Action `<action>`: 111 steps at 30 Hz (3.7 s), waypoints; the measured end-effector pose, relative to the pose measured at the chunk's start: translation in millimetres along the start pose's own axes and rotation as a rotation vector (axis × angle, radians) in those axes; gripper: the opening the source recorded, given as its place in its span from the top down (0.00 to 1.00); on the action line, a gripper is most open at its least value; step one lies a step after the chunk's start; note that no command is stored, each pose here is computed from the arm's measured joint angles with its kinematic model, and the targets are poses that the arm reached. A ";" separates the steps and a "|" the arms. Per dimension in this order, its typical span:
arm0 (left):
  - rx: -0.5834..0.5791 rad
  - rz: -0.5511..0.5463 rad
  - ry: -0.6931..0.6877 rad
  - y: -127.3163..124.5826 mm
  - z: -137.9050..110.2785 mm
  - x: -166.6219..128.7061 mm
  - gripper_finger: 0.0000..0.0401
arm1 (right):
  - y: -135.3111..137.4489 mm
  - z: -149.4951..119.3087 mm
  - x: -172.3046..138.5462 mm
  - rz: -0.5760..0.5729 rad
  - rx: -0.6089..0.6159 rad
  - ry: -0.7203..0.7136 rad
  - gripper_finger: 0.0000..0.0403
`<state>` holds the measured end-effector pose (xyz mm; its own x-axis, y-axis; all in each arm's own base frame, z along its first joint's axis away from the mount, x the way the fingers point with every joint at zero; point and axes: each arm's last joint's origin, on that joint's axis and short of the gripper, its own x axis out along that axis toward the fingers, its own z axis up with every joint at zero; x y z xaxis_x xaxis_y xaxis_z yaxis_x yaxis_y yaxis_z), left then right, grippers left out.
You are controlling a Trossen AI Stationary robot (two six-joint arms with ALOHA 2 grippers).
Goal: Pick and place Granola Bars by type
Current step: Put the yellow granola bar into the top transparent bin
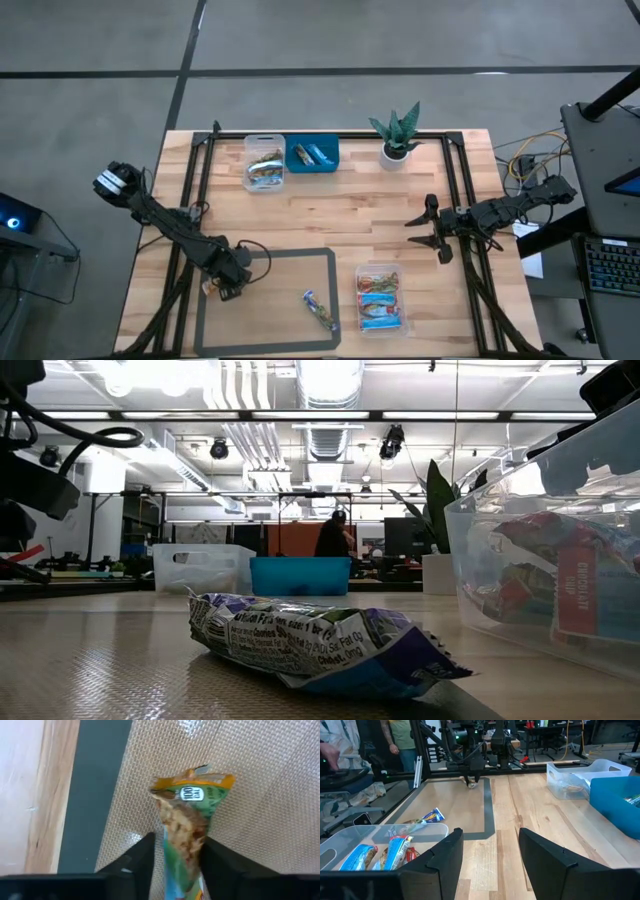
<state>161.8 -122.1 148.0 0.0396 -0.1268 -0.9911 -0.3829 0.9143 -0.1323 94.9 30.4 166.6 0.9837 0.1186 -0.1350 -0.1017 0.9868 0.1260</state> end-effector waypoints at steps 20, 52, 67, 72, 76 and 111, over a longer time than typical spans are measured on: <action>0.110 0.079 -0.148 -1.1 35.1 -34.0 0.97 | 0.0 0.0 0.0 0.000 0.000 0.000 0.55; 0.217 0.271 -0.399 88.7 244.7 -170.7 0.99 | 0.0 0.0 0.0 0.000 0.000 0.000 0.55; 0.215 0.395 -0.221 205.2 246.5 -160.6 0.99 | 0.0 0.0 0.0 0.000 0.000 0.000 0.55; 0.168 0.414 -0.186 250.0 236.8 -150.8 0.99 | 0.0 0.0 0.0 0.000 0.000 0.000 0.55; 0.170 0.428 -0.182 274.3 230.7 -140.7 0.99 | 0.0 0.0 0.0 0.000 0.000 0.000 0.55; 0.159 0.470 -0.237 290.2 214.2 -102.7 0.73 | 0.0 0.0 0.0 0.000 0.000 0.000 0.55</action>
<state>244.3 238.6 208.8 0.1115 0.3820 -0.9174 -0.2661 0.9009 0.3428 94.9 30.4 166.6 0.9837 0.1183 -0.1352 -0.1014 0.9868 0.1260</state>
